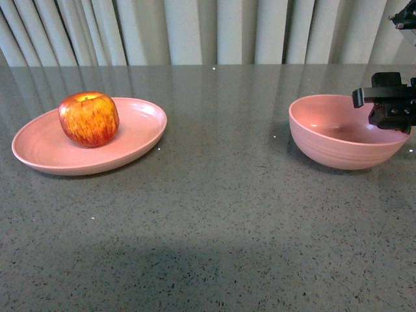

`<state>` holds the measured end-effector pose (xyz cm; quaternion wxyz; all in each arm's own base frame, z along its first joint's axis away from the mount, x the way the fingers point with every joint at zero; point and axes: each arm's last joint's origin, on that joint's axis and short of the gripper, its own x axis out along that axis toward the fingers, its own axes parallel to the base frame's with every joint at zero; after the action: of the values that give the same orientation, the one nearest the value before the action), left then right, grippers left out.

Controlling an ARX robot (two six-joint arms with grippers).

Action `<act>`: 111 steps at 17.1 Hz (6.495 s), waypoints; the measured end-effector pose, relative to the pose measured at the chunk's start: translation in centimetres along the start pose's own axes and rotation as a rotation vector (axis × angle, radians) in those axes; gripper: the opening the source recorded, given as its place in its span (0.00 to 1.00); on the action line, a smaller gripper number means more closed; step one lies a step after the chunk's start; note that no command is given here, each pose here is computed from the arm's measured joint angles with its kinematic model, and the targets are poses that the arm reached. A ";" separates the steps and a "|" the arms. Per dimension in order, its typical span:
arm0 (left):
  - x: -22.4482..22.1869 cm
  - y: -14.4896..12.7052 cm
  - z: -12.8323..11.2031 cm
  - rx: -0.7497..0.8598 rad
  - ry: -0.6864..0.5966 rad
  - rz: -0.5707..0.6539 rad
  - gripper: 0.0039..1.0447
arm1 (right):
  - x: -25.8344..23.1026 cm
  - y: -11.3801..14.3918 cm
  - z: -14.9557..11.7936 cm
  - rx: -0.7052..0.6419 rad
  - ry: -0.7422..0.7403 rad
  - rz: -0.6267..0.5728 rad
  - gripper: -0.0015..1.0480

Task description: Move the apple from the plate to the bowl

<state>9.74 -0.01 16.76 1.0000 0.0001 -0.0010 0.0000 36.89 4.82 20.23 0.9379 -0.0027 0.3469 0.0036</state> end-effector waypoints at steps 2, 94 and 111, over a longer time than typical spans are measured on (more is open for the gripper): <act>0.0 0.0 0.0 0.000 0.000 0.000 0.94 | 0.0 0.0 0.0 0.000 0.000 0.004 0.29; 0.0 0.0 0.0 0.000 0.000 0.000 0.94 | -20.4 -4.6 -17.9 0.013 -0.699 -0.005 0.02; 0.0 0.0 0.0 0.000 0.000 0.000 0.94 | -18.4 -4.6 -20.4 0.012 -0.714 -0.005 0.02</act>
<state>9.74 -0.01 16.74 1.0000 0.0001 -0.0009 -0.0002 9.71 0.00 16.73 1.0000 0.0031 -0.0026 0.0000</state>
